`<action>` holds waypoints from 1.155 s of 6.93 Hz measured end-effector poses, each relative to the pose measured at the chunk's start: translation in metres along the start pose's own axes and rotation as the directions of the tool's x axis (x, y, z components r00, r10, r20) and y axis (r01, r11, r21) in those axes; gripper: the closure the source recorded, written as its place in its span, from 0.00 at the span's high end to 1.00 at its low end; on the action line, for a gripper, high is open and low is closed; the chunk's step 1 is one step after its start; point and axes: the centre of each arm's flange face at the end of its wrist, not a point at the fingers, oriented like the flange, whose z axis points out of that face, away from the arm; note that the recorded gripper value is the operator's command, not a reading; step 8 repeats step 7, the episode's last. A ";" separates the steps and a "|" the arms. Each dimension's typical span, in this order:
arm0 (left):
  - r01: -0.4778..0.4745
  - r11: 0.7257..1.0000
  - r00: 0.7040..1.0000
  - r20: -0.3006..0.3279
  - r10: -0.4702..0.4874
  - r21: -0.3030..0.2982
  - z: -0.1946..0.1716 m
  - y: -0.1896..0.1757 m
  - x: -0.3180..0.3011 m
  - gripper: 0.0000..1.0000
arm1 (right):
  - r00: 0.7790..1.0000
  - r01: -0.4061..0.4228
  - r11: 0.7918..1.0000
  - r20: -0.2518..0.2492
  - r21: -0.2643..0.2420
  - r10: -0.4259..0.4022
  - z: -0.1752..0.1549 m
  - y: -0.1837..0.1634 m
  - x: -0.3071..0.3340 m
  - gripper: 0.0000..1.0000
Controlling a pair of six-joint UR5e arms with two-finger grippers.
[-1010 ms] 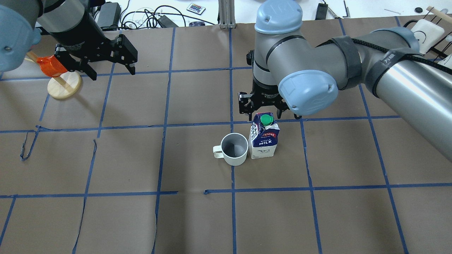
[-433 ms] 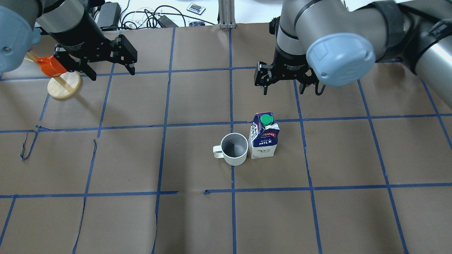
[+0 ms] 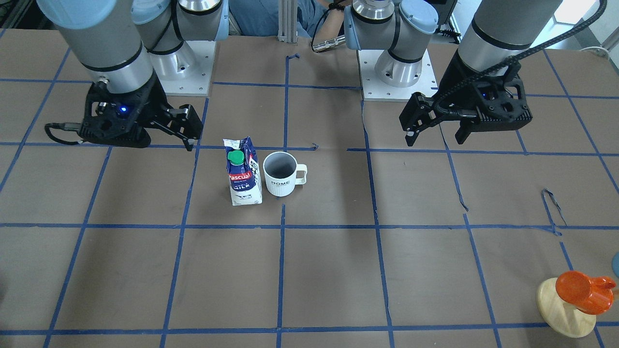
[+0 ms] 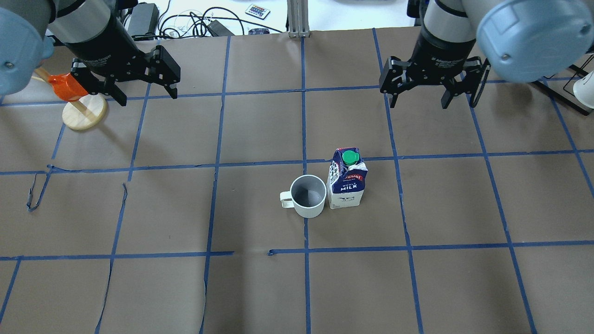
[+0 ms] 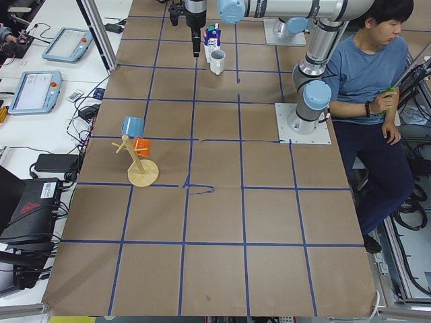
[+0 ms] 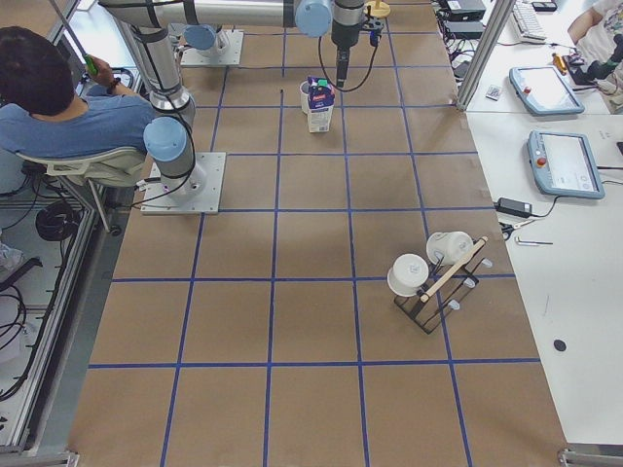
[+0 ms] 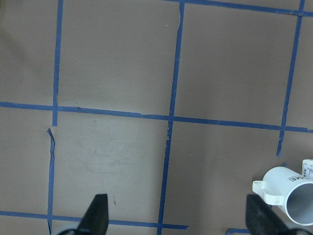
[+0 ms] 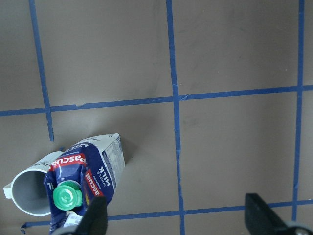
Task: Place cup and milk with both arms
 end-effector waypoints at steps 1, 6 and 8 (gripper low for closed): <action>0.000 1.000 1.000 0.000 0.000 0.000 0.000 0.000 0.000 1.00 | 1.000 0.011 1.000 -0.014 0.014 -0.011 -0.010 0.003 0.015 1.00; 0.000 1.000 1.000 0.000 0.000 -0.001 0.001 0.000 0.000 1.00 | 0.998 -0.003 1.000 -0.063 0.007 0.003 -0.018 0.008 0.038 1.00; 0.000 1.000 1.000 0.000 0.000 -0.001 0.001 0.000 0.000 1.00 | 0.998 -0.002 1.000 -0.062 0.007 0.003 -0.018 0.008 0.038 1.00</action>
